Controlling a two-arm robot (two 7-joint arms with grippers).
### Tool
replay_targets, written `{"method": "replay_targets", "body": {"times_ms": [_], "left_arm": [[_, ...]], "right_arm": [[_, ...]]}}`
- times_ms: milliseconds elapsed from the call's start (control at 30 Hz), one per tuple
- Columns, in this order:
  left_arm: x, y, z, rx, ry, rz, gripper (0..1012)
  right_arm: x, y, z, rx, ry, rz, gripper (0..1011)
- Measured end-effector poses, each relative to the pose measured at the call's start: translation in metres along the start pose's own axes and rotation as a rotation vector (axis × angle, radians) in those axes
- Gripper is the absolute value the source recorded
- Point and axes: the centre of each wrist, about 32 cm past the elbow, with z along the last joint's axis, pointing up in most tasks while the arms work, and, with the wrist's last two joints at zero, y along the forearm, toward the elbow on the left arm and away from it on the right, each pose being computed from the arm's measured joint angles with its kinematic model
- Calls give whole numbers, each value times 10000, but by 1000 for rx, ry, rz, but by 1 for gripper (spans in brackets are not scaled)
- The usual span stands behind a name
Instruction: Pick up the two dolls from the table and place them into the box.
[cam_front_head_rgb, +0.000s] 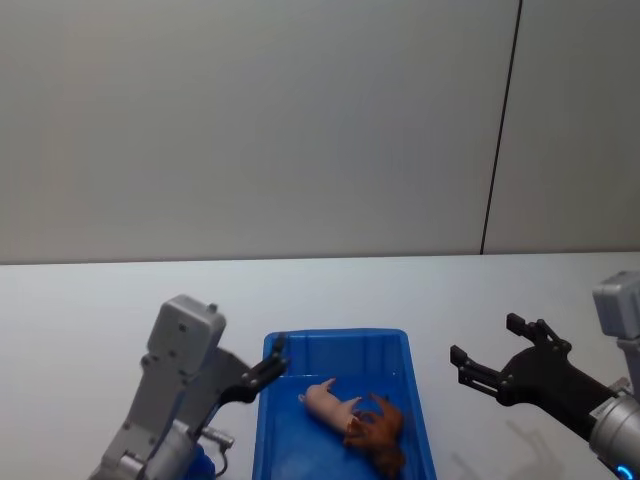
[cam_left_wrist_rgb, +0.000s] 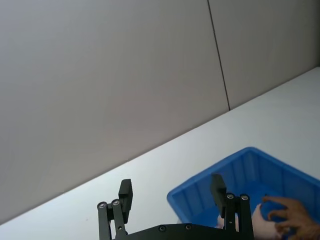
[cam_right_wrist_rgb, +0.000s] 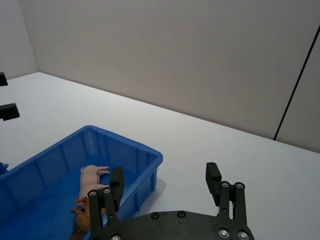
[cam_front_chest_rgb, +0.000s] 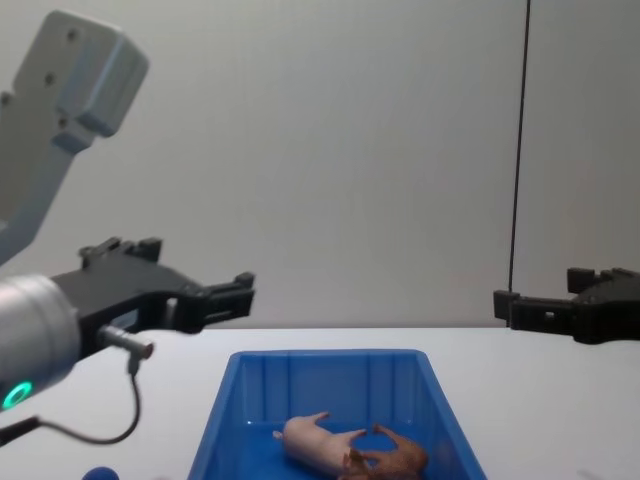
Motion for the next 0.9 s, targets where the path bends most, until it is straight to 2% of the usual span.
{"method": "replay_targets", "body": {"times_ms": [167,200,400,800,900], "left_arm": [[21,122,-67,43,10,27,1000],[21,122,-67,43,10,27,1000],[33,228,-173,87,32,51,1000],[38,341,-387,163,70,71,1000],[37,363,-420,178,77,73,1000]], "right_arm": [[6,-12,-3,-1,0,-2,1001],[6,-12,-3,-1,0,-2,1001],[10,-20,-5,-1,-1,-3,1001],[14,-25,-4,-1,-1,-5,1001],[15,-26,-4,-1,-1,-5,1001]]}}
